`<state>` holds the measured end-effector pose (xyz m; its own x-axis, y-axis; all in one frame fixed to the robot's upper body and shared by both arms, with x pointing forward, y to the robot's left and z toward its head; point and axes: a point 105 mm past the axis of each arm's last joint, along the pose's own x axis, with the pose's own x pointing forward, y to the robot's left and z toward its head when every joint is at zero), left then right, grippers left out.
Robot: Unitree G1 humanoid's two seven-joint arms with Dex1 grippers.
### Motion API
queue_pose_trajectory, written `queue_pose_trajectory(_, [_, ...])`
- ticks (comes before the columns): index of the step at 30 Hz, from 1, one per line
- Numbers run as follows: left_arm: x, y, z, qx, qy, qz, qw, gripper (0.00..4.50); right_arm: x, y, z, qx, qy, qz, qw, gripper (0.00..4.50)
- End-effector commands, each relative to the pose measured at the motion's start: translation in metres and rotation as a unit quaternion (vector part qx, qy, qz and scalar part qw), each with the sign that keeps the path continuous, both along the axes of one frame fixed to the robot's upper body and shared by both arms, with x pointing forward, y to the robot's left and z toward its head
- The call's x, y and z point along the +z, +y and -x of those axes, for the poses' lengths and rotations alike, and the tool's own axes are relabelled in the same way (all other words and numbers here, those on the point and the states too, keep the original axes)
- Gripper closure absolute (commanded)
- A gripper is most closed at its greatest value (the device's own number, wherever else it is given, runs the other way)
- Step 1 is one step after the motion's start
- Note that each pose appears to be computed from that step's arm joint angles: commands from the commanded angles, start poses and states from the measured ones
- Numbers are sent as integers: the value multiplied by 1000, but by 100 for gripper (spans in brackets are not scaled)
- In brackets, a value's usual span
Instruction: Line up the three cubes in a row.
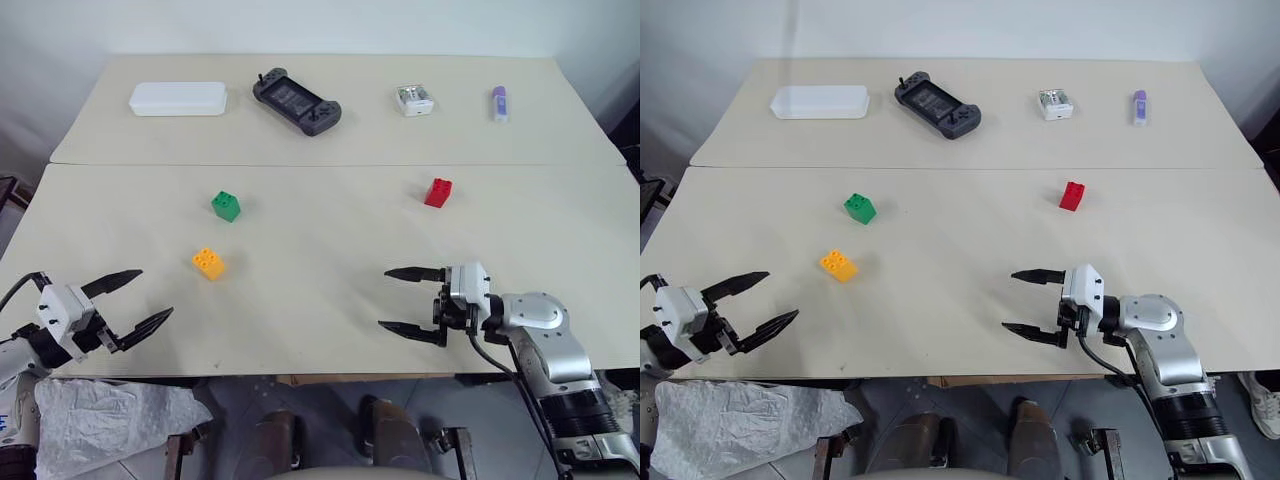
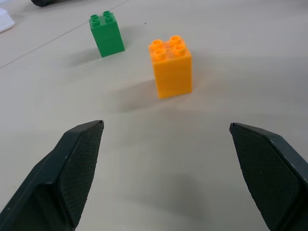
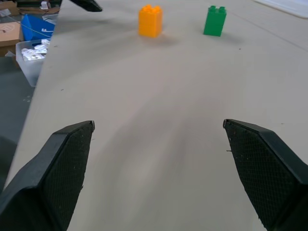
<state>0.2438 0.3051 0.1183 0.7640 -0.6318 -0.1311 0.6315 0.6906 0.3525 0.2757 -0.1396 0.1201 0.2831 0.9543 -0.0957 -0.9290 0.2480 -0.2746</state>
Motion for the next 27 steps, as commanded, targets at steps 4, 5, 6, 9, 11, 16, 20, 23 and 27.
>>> queue_pose_trajectory(4, [38, -16, 6, -33, -20, 84, 996, 3, 26, -23, -16, -102, -39, -78, 991, 0])
queue_pose_trajectory(5, [46, -23, 6, -45, -14, 106, 993, 3, 32, -31, -20, -134, -44, -99, 985, 0])
queue_pose_trajectory(6, [54, -31, 6, -65, -10, 128, 990, 3, 38, -42, -23, -168, -46, -119, 978, 0])
queue_pose_trajectory(9, [63, -66, 3, -126, -16, 111, 986, 3, 46, -83, -28, -287, -67, -158, 942, 0])
queue_pose_trajectory(11, [61, -84, 2, -159, -14, 95, 983, 3, 43, -104, -27, -348, -78, -161, 920, 0])
queue_pose_trajectory(16, [53, -119, -13, -215, -22, 82, 973, 3, 20, -128, -24, -427, -71, -147, 890, 0])
queue_pose_trajectory(20, [53, -143, -22, -262, -29, 79, 961, 3, 22, -105, -44, -445, -57, -142, 883, 0])
queue_pose_trajectory(23, [52, -150, -21, -293, -17, 73, 953, 3, 31, -92, -67, -481, -37, -124, 867, 0])
queue_pose_trajectory(27, [54, -155, -24, -307, -15, 71, 949, 3, 52, -88, -99, -545, -30, -118, 829, 0])
